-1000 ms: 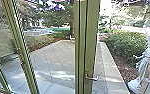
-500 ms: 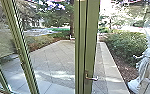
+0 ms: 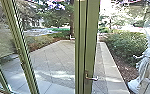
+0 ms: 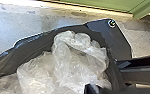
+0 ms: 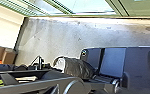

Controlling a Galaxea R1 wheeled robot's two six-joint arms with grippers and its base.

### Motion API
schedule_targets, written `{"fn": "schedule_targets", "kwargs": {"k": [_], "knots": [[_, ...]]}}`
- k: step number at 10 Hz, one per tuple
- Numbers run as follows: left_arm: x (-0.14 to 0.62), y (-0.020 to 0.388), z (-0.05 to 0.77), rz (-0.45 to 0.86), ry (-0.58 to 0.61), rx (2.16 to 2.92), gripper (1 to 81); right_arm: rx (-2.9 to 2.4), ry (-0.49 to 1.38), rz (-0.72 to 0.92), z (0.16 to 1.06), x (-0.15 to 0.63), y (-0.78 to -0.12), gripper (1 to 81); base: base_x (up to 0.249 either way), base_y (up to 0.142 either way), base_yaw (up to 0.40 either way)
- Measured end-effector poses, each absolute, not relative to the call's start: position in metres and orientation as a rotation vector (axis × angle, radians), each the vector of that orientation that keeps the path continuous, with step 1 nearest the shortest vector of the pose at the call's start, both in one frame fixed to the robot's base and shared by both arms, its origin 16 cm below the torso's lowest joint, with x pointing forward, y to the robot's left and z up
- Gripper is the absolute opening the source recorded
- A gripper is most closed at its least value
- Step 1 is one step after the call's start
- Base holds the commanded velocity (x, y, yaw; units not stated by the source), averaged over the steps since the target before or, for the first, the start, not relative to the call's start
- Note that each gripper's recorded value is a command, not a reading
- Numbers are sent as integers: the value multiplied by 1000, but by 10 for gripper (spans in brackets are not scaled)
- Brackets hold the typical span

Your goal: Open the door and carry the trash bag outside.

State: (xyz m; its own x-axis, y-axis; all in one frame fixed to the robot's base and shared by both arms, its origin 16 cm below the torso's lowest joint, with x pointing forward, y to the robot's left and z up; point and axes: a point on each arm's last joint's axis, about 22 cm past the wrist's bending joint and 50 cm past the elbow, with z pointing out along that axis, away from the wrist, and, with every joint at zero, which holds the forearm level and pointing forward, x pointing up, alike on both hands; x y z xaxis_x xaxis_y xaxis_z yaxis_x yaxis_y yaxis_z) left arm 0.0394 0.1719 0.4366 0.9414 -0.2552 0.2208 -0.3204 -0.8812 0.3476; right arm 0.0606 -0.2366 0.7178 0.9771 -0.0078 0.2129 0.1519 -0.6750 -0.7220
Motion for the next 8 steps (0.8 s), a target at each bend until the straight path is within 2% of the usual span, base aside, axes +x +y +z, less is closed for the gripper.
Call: {"fn": "schedule_targets", "kwargs": {"k": [8], "knots": [[38,162,437,236,-415,2701,10,-2298,-281,-420,840,156,-273,811,0,0,0]]}}
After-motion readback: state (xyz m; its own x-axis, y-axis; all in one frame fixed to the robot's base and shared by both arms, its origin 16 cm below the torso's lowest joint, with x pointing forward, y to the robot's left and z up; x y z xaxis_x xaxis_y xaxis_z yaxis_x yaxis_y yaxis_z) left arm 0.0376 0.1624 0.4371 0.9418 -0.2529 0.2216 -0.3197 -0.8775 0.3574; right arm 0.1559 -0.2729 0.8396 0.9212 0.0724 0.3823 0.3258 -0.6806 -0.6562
